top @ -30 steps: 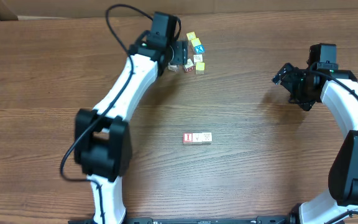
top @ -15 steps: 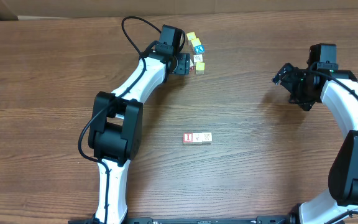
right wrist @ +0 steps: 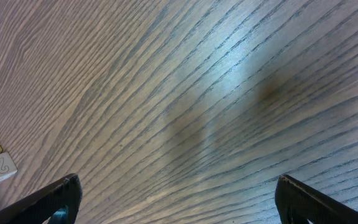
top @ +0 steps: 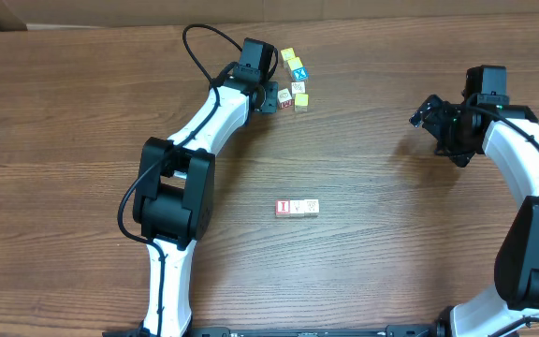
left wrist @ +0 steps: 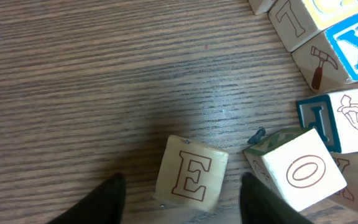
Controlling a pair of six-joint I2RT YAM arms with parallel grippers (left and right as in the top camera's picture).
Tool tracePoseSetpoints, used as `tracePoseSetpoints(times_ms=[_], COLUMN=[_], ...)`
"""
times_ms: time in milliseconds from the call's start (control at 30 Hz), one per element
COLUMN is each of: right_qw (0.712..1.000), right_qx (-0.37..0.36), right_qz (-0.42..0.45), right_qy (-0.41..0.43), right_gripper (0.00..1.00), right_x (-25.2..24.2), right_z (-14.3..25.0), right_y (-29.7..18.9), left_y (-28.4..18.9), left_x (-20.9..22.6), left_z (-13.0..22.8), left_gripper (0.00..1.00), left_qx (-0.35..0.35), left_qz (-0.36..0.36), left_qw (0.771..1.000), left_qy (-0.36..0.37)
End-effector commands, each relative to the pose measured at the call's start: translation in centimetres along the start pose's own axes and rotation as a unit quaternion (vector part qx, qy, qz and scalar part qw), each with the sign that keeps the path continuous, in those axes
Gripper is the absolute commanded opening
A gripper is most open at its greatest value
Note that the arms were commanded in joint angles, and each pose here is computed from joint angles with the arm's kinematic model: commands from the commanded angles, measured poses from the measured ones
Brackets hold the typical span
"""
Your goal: Flip 4 blocks
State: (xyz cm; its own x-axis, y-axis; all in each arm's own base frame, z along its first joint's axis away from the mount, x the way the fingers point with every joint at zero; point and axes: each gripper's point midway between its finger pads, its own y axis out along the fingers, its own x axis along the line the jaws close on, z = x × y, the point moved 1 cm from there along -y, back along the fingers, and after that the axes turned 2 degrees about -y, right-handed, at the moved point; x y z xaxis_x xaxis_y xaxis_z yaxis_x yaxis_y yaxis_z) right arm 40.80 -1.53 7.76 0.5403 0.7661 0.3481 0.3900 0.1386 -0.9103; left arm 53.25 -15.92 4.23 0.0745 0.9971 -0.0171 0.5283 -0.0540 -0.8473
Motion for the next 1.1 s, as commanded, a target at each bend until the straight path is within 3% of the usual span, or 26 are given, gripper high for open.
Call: tracePoseSetpoints(times_ms=[0,400,500,733,933,1067], right_qw=[1.000,1.000,1.000,1.000,1.000,1.000], right_qx=[-0.006,-0.006,-0.006,-0.006,-0.006,-0.006], right_qz=[-0.008,-0.008,-0.008,-0.008,-0.008,-0.008], right_qy=[-0.005,-0.005,-0.005,-0.005,-0.005,-0.005], right_gripper=[1.00,1.00,1.00,1.00,1.00,1.00], right_x=[0.6,0.6,0.6,0.6,0.6,0.6], right_z=[-0.5,-0.5,-0.5,-0.5,-0.5,-0.5], right_y=[-0.3,-0.3,-0.3,-0.3,-0.3,-0.3], left_y=[0.6,2.4,2.3,1.9,-3.2,-9.0], left_x=[0.8,0.9,0.8,0.8,1.0,1.2], left_z=[0.3,1.4,0.9,0.5,-1.2,0.2], left_gripper=[0.53,0.45,0.36,0.27,0.22,0.21], left_qx=[0.004,0.016,0.006,0.001,-0.002,0.045], left_qz=[-0.013,-0.016,-0.014,-0.013,-0.011,0.003], left_qw=[1.000,1.000,1.000,1.000,1.000,0.999], left_qy=[0.002,0.002,0.001,0.000,-0.001,0.000])
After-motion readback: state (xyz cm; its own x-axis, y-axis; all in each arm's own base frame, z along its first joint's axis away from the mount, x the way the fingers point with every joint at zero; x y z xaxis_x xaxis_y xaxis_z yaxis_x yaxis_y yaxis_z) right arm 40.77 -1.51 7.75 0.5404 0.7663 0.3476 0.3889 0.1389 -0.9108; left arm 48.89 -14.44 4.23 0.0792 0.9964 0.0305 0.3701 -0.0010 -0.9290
